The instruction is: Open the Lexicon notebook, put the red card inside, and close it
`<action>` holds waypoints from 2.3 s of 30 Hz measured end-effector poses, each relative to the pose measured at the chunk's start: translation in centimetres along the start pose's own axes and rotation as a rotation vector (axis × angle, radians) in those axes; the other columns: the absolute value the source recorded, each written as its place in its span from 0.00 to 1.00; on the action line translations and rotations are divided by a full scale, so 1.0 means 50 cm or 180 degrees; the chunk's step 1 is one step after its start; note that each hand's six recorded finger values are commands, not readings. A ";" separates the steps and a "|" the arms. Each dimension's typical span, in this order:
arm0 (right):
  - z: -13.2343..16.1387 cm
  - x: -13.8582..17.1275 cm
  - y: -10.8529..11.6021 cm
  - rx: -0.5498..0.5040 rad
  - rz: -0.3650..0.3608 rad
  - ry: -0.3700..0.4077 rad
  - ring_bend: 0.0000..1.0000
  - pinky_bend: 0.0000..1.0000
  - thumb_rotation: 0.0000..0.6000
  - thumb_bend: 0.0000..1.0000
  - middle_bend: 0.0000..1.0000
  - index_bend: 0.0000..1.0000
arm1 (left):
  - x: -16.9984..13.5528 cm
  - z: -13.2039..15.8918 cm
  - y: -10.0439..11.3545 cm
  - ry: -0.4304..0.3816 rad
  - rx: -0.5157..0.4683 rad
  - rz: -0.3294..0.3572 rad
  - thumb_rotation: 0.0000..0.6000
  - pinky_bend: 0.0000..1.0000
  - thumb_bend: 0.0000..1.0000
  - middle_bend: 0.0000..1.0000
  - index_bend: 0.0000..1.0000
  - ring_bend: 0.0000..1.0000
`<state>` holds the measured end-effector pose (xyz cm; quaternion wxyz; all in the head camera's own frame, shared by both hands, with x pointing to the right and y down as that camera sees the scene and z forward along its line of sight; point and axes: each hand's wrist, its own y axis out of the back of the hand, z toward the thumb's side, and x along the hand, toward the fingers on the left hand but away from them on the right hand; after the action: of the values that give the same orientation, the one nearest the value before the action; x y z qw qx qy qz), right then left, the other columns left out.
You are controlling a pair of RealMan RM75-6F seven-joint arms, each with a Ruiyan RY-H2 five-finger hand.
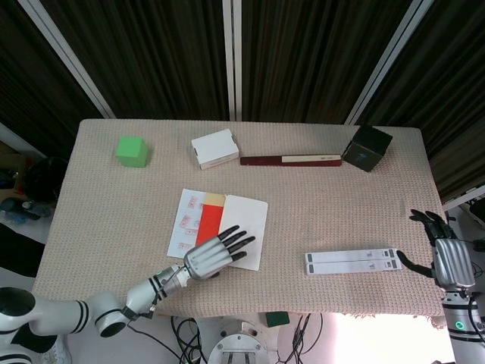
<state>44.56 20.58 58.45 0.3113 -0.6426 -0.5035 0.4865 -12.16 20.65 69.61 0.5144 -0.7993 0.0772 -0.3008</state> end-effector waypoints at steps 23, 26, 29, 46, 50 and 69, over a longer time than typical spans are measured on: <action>-0.013 0.005 -0.002 -0.0047 -0.0018 -0.0039 0.13 0.25 1.00 0.16 0.24 0.17 | 0.050 0.021 -0.024 0.0157 -0.0320 0.0206 1.00 0.07 0.22 0.00 0.26 0.00; -0.014 0.005 -0.002 -0.0045 -0.0025 -0.0043 0.13 0.25 1.00 0.16 0.24 0.17 | 0.053 0.019 -0.026 0.0171 -0.0327 0.0214 1.00 0.07 0.23 0.00 0.26 0.00; -0.015 0.006 -0.001 -0.0047 -0.0033 -0.0044 0.13 0.25 1.00 0.16 0.24 0.17 | 0.057 0.015 -0.028 0.0186 -0.0301 0.0242 1.00 0.07 0.25 0.00 0.26 0.00; -0.014 0.005 -0.001 -0.0061 -0.0044 -0.0035 0.13 0.25 1.00 0.16 0.23 0.17 | 0.030 -0.051 -0.038 0.0464 -0.0391 0.0745 1.00 0.07 0.34 0.00 0.25 0.00; -0.012 0.003 -0.005 -0.0060 -0.0029 -0.0029 0.13 0.25 1.00 0.16 0.23 0.17 | 0.012 -0.074 -0.039 0.0646 -0.0481 0.0881 1.00 0.07 0.34 0.00 0.25 0.00; 0.013 -0.013 -0.011 -0.0022 0.0020 0.0058 0.13 0.25 1.00 0.16 0.23 0.17 | -0.043 -0.160 -0.049 0.1481 -0.1404 0.1245 1.00 0.06 0.33 0.00 0.23 0.00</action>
<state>43.77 20.06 58.94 0.3121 -0.6497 -0.5003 0.4798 -18.81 16.47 73.18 0.3463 -0.7714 0.4062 -0.3465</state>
